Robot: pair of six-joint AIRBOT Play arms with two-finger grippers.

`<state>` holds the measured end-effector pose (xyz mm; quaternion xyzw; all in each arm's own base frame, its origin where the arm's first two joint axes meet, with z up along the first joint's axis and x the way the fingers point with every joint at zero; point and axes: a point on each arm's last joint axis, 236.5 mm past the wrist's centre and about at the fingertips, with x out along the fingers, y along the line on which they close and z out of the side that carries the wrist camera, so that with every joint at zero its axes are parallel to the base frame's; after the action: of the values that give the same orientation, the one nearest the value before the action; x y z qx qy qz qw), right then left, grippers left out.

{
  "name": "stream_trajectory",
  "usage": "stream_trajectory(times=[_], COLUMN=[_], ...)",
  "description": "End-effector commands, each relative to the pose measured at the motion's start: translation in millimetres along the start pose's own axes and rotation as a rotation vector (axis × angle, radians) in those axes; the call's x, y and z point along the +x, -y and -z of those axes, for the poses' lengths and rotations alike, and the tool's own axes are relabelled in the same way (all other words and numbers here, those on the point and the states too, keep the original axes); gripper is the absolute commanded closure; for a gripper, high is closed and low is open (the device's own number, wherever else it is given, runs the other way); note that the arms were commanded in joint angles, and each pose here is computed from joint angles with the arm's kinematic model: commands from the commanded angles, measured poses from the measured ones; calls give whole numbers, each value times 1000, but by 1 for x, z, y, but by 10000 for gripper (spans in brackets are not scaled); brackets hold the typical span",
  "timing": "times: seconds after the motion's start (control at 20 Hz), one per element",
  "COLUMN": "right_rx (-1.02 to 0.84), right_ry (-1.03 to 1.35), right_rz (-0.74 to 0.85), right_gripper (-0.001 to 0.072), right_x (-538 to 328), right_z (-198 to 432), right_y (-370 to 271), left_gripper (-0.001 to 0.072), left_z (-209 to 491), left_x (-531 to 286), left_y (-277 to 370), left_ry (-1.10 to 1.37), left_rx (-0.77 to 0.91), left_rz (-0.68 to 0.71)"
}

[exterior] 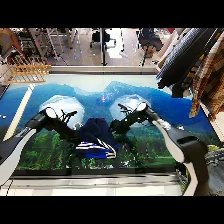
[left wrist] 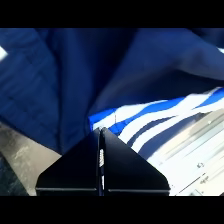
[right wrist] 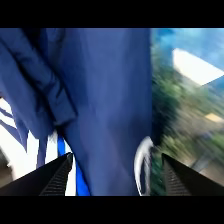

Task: Fold the clothes and pants, and hang the long-sleeved shirts on hangers.

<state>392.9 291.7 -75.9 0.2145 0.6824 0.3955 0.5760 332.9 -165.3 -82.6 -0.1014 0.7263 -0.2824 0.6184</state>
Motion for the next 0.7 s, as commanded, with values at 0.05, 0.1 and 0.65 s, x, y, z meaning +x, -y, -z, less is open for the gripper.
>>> stream_trajectory(times=[0.05, 0.1, 0.65], right_rx=[20, 3, -58], right_ry=[-184, -185, 374], right_rz=[-73, -70, 128], right_gripper=[317, 650, 700], right_x=[49, 53, -221], right_z=[18, 18, 7], right_y=[-13, -19, -120], left_gripper=[694, 694, 680], left_z=[2, 2, 41], left_x=[11, 11, -146], left_y=[-9, -8, 65], left_ry=[-27, -26, 294], left_rx=[-14, -13, 212], left_rz=[-12, -12, -75])
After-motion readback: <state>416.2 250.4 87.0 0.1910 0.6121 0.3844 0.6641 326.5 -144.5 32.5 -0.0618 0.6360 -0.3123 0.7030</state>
